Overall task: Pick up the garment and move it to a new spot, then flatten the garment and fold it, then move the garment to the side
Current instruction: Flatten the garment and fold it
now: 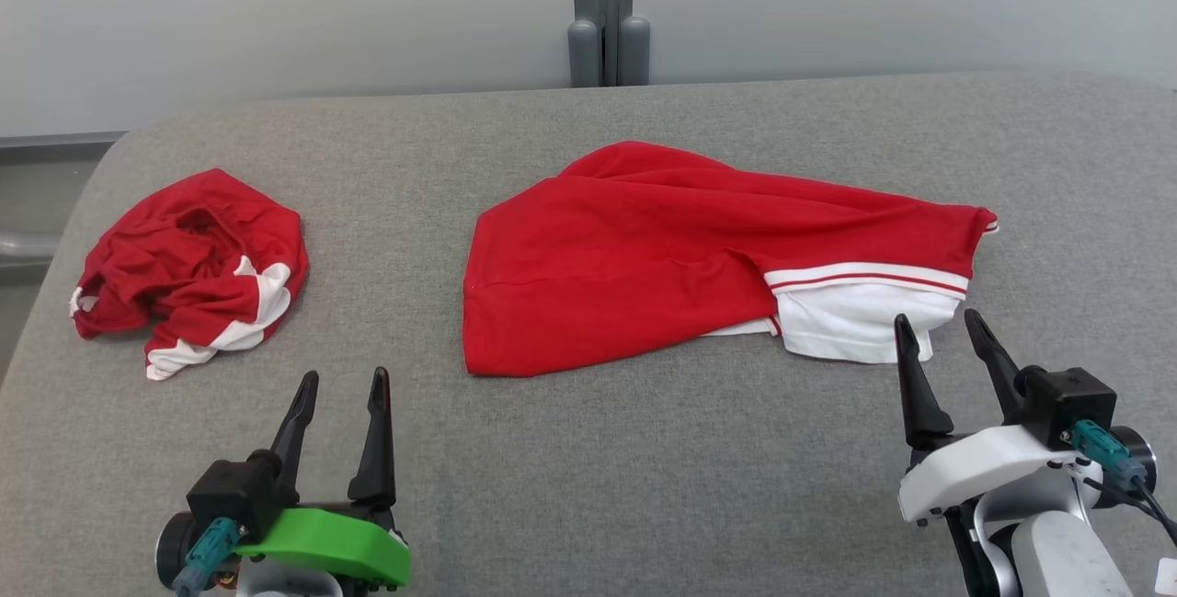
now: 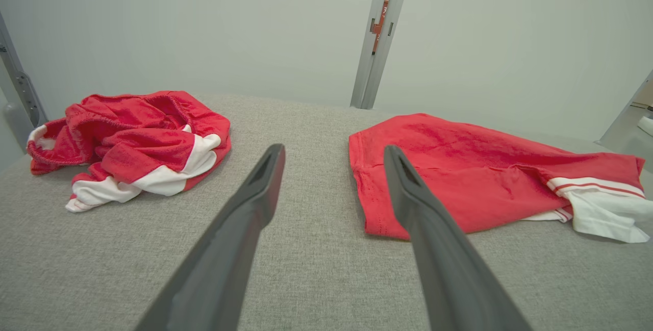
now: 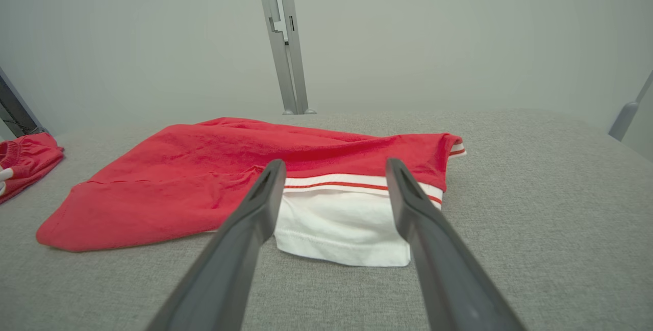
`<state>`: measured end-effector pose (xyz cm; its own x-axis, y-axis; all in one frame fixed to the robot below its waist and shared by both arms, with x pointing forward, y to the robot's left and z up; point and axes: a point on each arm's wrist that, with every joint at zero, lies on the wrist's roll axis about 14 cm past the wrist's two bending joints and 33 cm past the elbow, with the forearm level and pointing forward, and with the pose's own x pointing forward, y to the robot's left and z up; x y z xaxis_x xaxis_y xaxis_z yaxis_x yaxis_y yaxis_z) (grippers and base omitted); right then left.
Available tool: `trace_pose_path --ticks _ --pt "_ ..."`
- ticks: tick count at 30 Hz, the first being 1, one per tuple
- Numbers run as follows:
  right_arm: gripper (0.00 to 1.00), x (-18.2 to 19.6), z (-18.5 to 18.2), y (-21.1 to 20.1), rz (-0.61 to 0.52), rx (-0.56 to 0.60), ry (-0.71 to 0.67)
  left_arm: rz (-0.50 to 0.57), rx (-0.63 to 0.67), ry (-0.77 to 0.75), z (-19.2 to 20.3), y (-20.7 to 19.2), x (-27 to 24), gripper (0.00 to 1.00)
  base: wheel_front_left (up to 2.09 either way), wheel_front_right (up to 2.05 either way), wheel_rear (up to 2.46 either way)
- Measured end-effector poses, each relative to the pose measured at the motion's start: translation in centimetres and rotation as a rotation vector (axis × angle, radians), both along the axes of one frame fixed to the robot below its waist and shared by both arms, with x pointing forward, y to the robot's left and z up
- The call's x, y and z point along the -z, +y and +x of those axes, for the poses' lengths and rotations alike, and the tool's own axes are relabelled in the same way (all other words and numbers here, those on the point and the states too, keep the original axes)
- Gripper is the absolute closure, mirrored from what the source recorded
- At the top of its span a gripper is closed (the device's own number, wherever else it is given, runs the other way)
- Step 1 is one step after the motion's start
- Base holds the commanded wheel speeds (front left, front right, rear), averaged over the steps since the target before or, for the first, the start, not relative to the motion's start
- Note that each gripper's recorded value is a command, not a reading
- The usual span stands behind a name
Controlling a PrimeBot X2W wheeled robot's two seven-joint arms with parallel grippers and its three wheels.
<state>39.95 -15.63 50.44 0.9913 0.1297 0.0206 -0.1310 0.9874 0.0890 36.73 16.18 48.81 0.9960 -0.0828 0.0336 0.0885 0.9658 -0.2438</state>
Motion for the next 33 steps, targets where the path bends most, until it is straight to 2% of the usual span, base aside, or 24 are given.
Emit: trace_pose_path --ticks 17,19,24,33 --pt "0.00 0.9 0.2 -0.4 0.037 0.016 0.050 -0.002 -0.011 0.035 -0.2 0.4 1.1 0.00 0.00 0.00 0.00" --pt "0.00 1.6 0.5 -1.0 0.040 0.032 0.090 -0.038 -0.026 0.080 0.1 0.6 2.4 0.00 0.00 0.00 0.00" --pt "0.00 3.2 1.8 -3.1 0.043 0.085 0.225 -0.045 0.013 0.117 2.7 -0.9 3.1 0.00 0.00 0.00 0.00" --pt "0.00 7.5 4.5 -5.2 0.008 0.139 0.482 0.013 0.147 0.327 8.6 -4.8 6.2 0.00 0.00 0.00 0.00"
